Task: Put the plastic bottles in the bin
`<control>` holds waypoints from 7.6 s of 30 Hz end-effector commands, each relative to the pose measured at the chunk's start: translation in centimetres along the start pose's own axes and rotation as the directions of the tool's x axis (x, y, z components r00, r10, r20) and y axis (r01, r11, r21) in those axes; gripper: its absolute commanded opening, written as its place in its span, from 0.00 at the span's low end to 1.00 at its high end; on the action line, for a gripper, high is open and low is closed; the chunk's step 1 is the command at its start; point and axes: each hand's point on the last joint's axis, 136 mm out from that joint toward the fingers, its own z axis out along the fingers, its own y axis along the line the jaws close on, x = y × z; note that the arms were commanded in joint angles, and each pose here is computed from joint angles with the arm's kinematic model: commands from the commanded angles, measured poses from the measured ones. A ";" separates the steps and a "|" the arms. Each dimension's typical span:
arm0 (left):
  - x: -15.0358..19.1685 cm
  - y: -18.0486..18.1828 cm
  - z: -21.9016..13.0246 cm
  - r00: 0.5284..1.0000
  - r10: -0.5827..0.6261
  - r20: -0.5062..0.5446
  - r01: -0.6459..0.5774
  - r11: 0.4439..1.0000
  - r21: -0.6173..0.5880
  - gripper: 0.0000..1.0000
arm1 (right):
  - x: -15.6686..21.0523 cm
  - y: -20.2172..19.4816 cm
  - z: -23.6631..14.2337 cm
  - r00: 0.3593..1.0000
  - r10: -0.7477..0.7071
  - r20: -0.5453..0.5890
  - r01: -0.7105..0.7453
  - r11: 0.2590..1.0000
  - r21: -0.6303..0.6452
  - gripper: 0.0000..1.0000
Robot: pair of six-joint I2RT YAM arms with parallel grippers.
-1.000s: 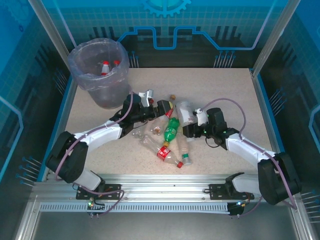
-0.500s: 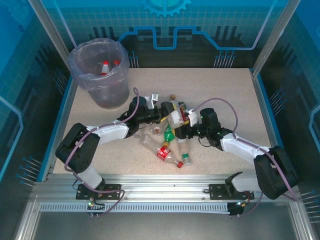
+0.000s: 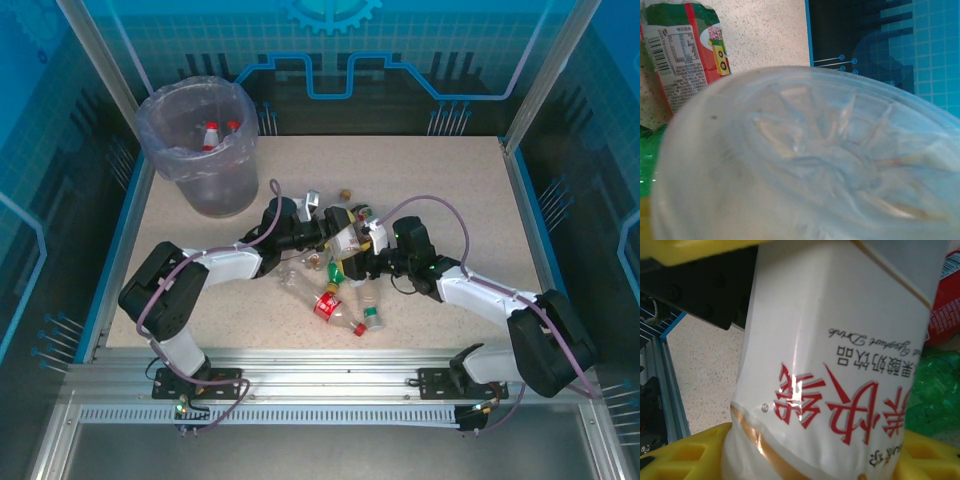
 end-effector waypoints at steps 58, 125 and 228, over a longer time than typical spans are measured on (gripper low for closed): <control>-33.1 -17.2 -34.2 0.405 0.439 0.802 -0.270 0.896 -0.353 0.34 | -1.4 -5.7 -8.1 0.986 0.091 0.141 -0.139 0.916 0.377 0.95; -37.3 8.6 -27.3 0.790 0.613 -0.006 -0.219 0.273 -0.937 0.99 | 1.5 -7.1 -9.0 0.977 0.128 0.170 -0.185 0.904 0.385 0.96; -1.2 5.2 -12.5 0.955 0.229 0.187 -0.121 0.880 -0.459 0.99 | 5.3 -17.8 -4.3 0.918 0.384 -0.094 -0.208 0.672 0.711 0.68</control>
